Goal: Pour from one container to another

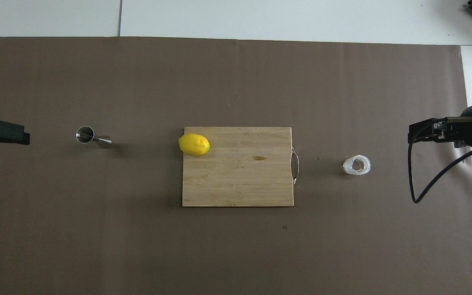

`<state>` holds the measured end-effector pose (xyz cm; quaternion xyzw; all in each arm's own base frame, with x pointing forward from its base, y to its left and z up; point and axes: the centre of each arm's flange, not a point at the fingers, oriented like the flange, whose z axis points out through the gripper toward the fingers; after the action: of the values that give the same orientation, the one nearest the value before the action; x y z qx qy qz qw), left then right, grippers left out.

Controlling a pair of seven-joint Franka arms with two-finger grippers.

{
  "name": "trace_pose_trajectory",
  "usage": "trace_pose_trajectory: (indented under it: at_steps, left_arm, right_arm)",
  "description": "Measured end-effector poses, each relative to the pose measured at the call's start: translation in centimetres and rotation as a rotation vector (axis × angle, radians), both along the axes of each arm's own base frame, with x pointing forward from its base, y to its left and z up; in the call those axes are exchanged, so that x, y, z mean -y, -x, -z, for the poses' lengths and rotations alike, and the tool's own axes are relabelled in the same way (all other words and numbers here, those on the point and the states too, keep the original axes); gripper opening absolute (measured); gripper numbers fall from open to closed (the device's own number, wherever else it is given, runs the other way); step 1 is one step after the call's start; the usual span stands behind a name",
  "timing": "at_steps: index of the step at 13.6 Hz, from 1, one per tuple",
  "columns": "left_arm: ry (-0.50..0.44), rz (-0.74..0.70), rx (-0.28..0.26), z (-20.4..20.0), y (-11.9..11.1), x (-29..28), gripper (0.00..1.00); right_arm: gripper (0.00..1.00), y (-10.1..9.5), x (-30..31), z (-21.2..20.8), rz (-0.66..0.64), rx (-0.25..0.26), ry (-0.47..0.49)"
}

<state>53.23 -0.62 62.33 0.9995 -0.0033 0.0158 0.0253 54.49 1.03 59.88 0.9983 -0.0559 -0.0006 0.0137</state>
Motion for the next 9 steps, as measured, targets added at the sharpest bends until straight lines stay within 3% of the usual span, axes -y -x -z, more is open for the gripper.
trace_pose_trajectory:
  at_steps: [9]
  left_arm:
    - [-0.001,0.014,0.0,0.0,0.02,0.8,1.0]
  right_arm:
    - [1.0,0.0,0.04,0.0,0.001,0.0,0.0]
